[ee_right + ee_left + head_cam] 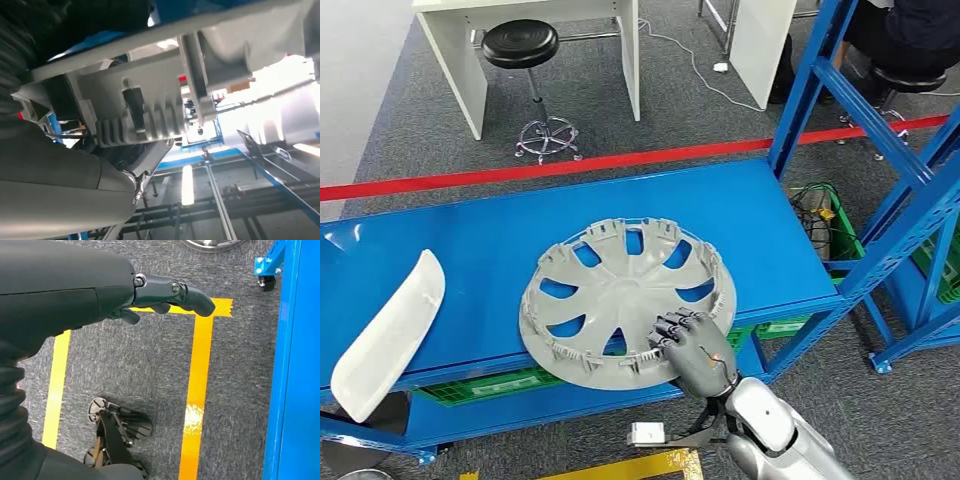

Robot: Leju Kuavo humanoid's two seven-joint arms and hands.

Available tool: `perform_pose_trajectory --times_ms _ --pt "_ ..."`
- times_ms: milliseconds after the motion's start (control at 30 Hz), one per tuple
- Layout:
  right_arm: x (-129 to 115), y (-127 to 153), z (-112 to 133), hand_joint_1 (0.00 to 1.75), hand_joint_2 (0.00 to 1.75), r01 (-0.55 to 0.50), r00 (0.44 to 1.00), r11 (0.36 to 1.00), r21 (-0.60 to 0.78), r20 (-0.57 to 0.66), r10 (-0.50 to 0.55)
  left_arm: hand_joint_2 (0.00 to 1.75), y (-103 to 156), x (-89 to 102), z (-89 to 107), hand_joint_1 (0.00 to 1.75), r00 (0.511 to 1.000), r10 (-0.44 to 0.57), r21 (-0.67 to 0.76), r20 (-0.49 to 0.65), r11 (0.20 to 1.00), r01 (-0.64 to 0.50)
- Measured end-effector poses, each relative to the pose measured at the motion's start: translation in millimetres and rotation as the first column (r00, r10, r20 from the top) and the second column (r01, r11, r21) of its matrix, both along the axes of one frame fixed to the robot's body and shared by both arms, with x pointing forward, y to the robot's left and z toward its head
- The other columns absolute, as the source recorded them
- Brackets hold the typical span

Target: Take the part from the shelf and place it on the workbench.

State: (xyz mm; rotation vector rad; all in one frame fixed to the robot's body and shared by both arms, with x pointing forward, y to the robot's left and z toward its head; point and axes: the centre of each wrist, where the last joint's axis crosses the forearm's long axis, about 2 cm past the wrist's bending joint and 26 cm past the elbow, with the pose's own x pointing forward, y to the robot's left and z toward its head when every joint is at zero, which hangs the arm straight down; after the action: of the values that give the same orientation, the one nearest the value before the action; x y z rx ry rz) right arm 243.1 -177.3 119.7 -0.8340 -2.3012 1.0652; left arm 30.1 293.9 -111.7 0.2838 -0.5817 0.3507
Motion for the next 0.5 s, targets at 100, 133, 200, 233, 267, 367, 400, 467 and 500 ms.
perform_pose_trajectory --times_ms 100,133,200,233,267,367,400,467,500 --pt "-1.4 -0.2 3.3 1.75 1.75 -0.012 1.0 0.999 0.031 0.004 0.011 1.75 0.0 -0.5 0.0 0.0 1.0 0.005 0.0 0.001 1.0 -0.005" --pt "-2.0 -0.4 5.0 1.75 1.75 -0.017 1.0 0.999 0.049 0.004 0.016 1.75 -0.1 -0.6 -0.1 0.0 1.0 0.008 0.0 0.002 1.0 -0.008" --pt "-3.5 -0.7 8.9 1.75 1.75 -0.024 1.0 0.996 0.088 0.004 0.024 1.75 -0.4 -1.1 -0.1 0.0 1.0 0.013 0.0 0.005 1.0 -0.013" --pt "-4.3 -0.6 10.9 1.75 1.75 -0.027 1.0 0.994 0.107 0.004 0.027 1.75 -0.5 -1.5 -0.1 0.0 1.0 0.016 0.0 0.006 1.0 -0.016" --pt "-5.2 -0.4 13.2 1.75 1.75 -0.032 1.0 0.992 0.125 0.005 0.031 1.75 -0.6 -1.8 -0.2 0.0 1.0 0.019 0.0 0.007 1.0 -0.019" --pt "-8.1 0.4 19.4 1.75 1.75 -0.045 0.999 0.984 0.174 0.01 0.044 1.75 -0.6 -2.7 -0.2 0.0 1.0 0.028 -0.001 0.009 1.0 -0.028" --pt "-9.1 0.6 21.4 1.75 1.75 -0.051 0.999 0.981 0.188 0.012 0.049 1.75 -0.7 -3.1 -0.3 0.0 0.999 0.033 -0.003 0.011 0.999 -0.033" --pt "-10.7 0.9 25.0 1.75 1.75 -0.063 0.998 0.975 0.212 0.02 0.06 0.87 -1.2 -4.1 -0.4 0.0 0.999 0.042 -0.012 0.016 0.999 -0.041" --pt "-11.3 1.0 26.8 1.75 1.75 -0.07 0.998 0.973 0.222 0.026 0.066 0.44 -1.4 -4.5 -0.5 0.0 0.999 0.044 -0.016 0.02 0.999 -0.044"
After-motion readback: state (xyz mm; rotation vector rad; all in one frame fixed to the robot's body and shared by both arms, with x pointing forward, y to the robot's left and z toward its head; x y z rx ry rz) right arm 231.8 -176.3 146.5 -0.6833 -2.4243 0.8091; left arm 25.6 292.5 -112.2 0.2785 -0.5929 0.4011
